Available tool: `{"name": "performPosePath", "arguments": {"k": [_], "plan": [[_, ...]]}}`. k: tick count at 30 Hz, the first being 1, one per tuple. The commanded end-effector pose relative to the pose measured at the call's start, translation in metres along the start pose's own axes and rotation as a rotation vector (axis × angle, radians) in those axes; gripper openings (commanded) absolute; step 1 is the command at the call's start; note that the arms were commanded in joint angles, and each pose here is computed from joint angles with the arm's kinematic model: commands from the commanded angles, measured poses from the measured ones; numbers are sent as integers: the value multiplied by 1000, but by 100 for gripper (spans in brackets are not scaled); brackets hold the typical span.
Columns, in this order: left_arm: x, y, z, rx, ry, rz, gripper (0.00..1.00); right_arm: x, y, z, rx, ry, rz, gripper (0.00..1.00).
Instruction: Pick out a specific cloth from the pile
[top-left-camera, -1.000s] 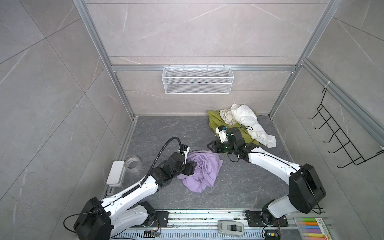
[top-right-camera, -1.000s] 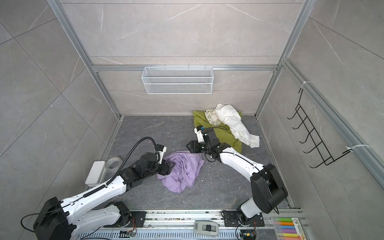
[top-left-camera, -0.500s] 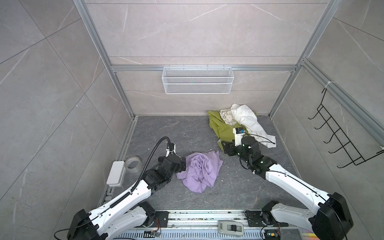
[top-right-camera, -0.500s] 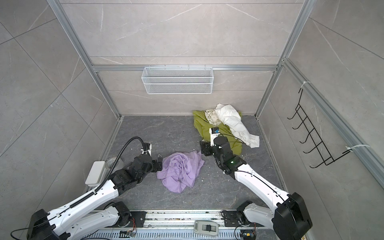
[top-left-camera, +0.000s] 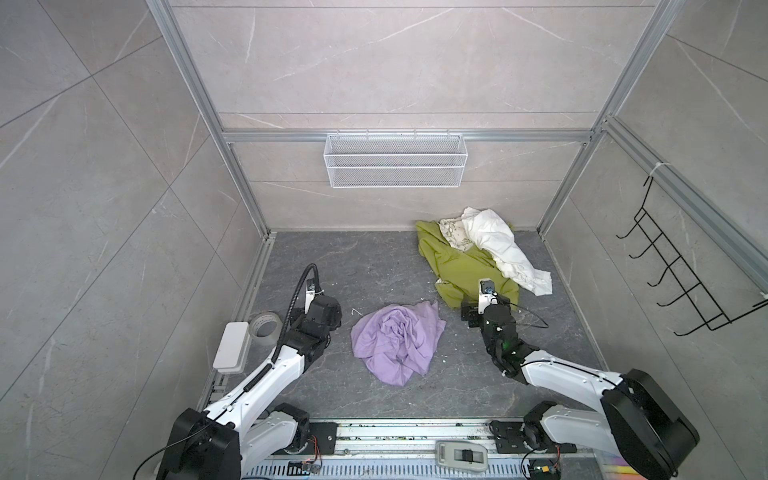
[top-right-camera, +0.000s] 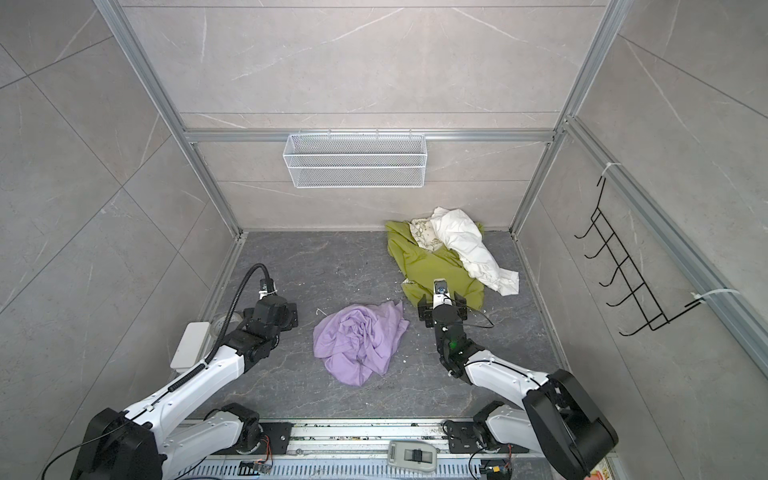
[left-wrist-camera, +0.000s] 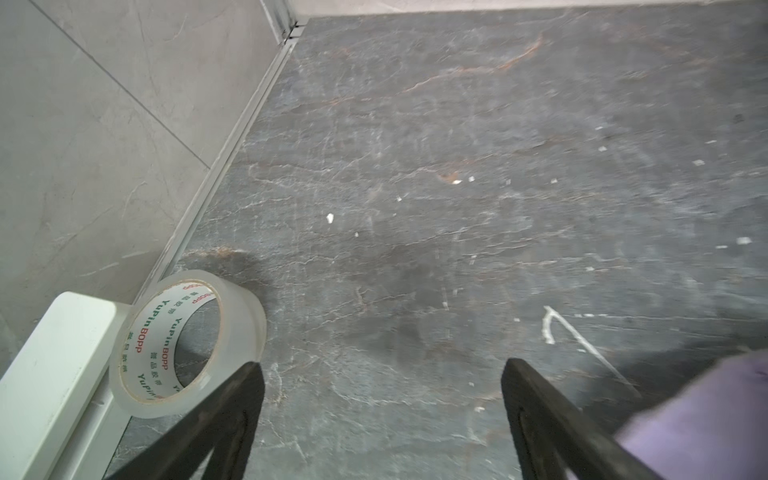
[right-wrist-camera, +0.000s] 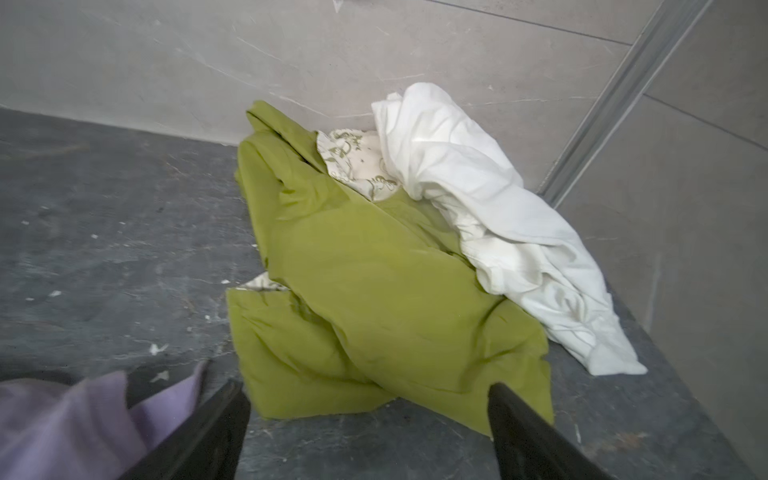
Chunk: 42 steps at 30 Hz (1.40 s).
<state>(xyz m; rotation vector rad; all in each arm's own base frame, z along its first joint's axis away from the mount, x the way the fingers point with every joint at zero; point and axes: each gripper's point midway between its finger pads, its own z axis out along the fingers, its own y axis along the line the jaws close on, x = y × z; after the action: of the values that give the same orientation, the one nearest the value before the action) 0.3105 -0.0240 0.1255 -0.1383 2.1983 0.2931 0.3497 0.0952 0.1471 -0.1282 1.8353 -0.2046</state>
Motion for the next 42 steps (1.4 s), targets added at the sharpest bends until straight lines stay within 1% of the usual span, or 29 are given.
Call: {"name": "performPosePath", "arguments": {"k": [1, 3, 5, 8, 10, 11, 13, 15, 17, 18, 20, 21, 23, 25, 26, 27, 29, 31, 33, 34, 42], "plan": [[-25, 4, 11, 19, -75, 16, 89, -24, -19, 6, 138, -91, -66, 92], [-25, 5, 19, -1, -82, 78, 89, -10, -21, 8, 158, -47, -97, 94], [-17, 3, 29, 3, -83, 132, 89, 3, -20, 7, 139, -32, -89, 95], [-5, 9, 48, 32, -70, 91, 89, 17, -24, 8, 137, -53, -87, 95], [-1, 9, 57, 49, -70, 60, 88, 16, -28, 9, 152, -102, -102, 99], [-5, 9, 60, 48, -87, 57, 87, 18, -32, 8, 163, -116, -90, 100], [-11, 7, 61, 60, -126, 46, 87, 23, -42, 9, 175, -147, -44, 100], [-16, 6, 64, 66, -151, 43, 87, 22, -55, 9, 216, -160, 3, 100], [-23, 2, 66, 84, -194, 54, 87, 26, -60, 14, 203, -125, 32, 100], [-27, -1, 67, 94, -217, 64, 88, 29, -64, 18, 191, -103, 55, 98], [-30, -2, 72, 96, -228, 100, 88, 33, -68, 24, 147, -72, 91, 95], [-29, -3, 74, 102, -242, 106, 88, 35, -69, 27, 124, -60, 106, 99], [-28, 2, 78, 105, -251, 86, 88, 38, -71, 32, 79, -42, 135, 100], [-26, 11, 82, 100, -240, 38, 88, 46, -74, 40, 42, -5, 169, 100], [-24, 19, 84, 87, -242, 2, 89, 55, -78, 45, 58, 17, 186, 100], [-23, 27, 85, 78, -247, -34, 89, 49, -81, 50, 68, -16, 194, 100], [-19, 34, 89, 76, -245, -72, 89, 57, -80, 52, 42, 65, 204, 100], [-14, 38, 93, 76, -245, -101, 91, 55, -82, 57, 32, 42, 219, 100], [-12, 38, 94, 82, -242, -106, 98, 57, -82, 56, 31, 67, 214, 100], [-12, 39, 94, 81, -244, -107, 99, 56, -83, 56, 35, 55, 214, 100], [-13, 39, 95, 83, -245, -109, 100, 57, -81, 59, 31, 70, 207, 100]]}}
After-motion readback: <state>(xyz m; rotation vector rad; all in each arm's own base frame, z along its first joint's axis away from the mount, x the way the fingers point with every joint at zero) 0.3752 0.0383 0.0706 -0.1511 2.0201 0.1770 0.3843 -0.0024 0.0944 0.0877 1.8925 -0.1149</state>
